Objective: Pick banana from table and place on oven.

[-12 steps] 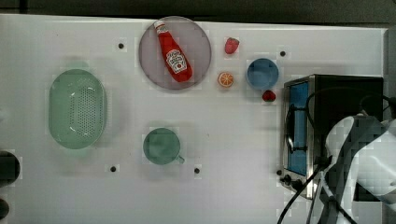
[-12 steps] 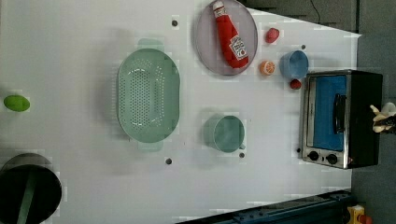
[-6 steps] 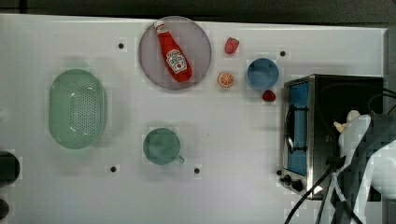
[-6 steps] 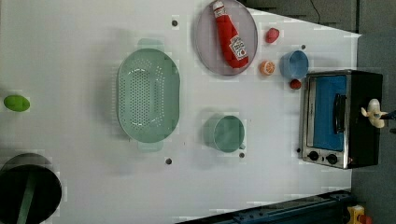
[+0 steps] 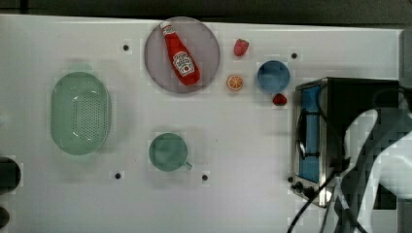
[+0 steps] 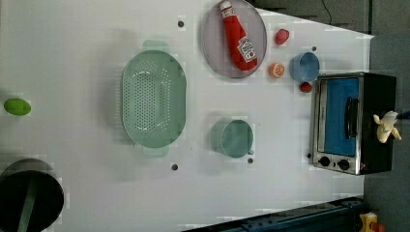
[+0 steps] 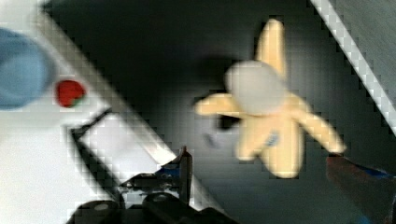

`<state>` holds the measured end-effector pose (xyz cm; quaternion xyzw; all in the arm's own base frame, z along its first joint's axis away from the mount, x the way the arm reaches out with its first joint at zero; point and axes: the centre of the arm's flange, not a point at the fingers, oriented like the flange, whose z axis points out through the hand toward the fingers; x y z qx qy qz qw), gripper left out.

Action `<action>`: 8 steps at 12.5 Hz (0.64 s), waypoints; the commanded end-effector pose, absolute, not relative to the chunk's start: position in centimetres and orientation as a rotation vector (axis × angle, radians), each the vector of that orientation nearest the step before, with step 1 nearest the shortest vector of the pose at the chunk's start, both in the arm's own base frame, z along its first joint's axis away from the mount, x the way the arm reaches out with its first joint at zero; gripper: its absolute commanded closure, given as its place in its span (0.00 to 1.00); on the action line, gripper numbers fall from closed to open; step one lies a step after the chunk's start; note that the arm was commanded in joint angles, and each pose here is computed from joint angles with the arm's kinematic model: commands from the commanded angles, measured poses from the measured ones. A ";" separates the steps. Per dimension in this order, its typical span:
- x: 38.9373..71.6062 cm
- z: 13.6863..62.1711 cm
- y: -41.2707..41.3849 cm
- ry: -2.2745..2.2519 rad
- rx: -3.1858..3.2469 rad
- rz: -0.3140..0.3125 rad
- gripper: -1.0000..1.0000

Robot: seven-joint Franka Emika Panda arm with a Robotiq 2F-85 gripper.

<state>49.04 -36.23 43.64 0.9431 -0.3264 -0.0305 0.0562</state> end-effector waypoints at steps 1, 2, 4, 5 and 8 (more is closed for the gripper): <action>55.2 48.3 -24.7 -0.825 2.998 0.055 0.00; 56.1 49.1 -21.8 -0.898 2.999 0.079 0.00; 57.0 50.8 -16.1 -1.065 2.975 0.074 0.00; 57.1 52.1 -13.5 -1.182 2.947 0.089 0.00; 55.3 55.5 -7.0 -1.437 2.848 0.004 0.00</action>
